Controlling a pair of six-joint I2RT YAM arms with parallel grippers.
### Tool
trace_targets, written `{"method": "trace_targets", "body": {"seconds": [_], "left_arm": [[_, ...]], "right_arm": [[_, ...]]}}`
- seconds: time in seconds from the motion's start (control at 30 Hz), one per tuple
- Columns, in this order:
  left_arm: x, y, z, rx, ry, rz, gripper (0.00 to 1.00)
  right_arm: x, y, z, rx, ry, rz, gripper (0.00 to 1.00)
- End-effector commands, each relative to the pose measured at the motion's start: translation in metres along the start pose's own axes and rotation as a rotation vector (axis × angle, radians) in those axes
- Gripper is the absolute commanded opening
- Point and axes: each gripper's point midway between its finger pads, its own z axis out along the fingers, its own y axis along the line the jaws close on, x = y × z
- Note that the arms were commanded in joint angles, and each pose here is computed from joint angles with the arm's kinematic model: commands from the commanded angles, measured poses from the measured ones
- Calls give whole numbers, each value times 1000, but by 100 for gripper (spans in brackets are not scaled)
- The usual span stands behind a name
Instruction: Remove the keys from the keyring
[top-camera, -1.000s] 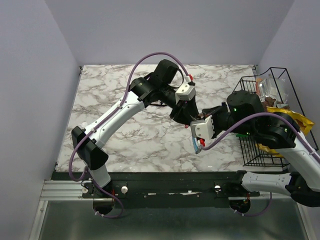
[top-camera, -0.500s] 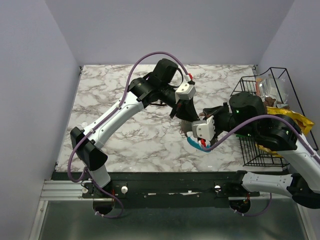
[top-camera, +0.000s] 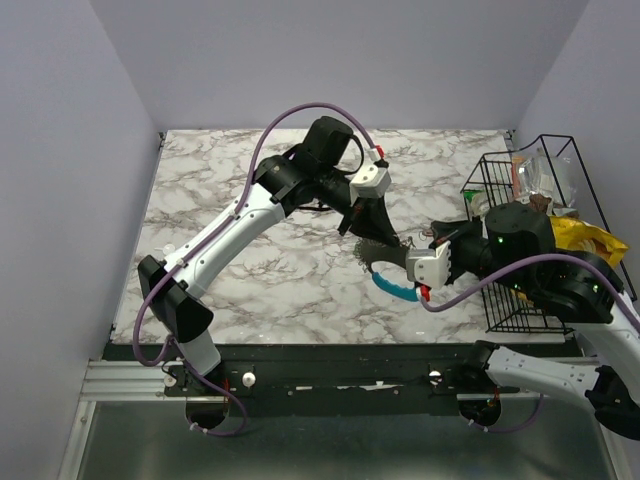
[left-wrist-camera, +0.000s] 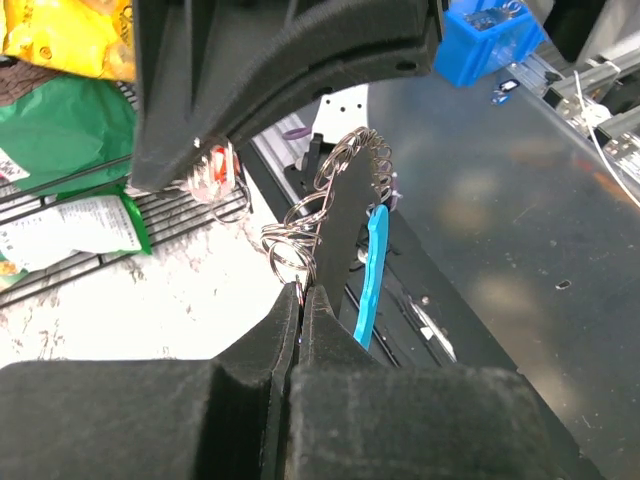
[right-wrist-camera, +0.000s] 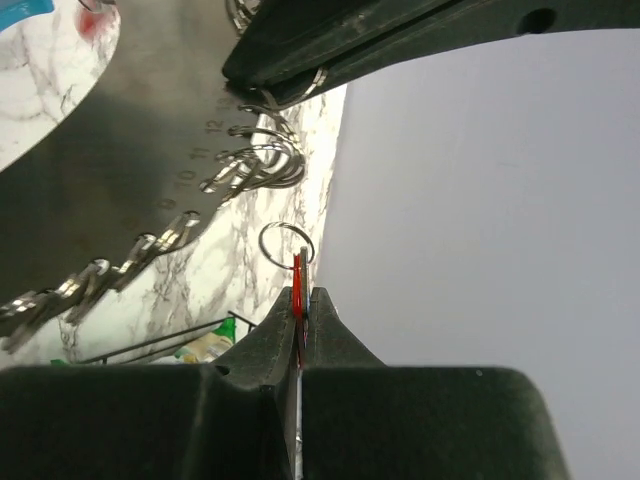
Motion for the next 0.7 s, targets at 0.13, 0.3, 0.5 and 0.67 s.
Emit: {"method": "trace_targets", "body": {"seconds": [0.13,0.3,0.5,0.67], "left_arm": [[54,47,-28,-242,121,-112,0],[123,85,-70,-370,195,-262,0],[205,77,-97,-372,333,-397,0],[255,50,-96,-326,415,-490,0]], "right_arm": [[10,-35,13,120,74,32,1],[7,-38,31,104,38,85,1],[43,-35,91,32,8,273,1],[98,-21,148,-22,62,415,1]]}}
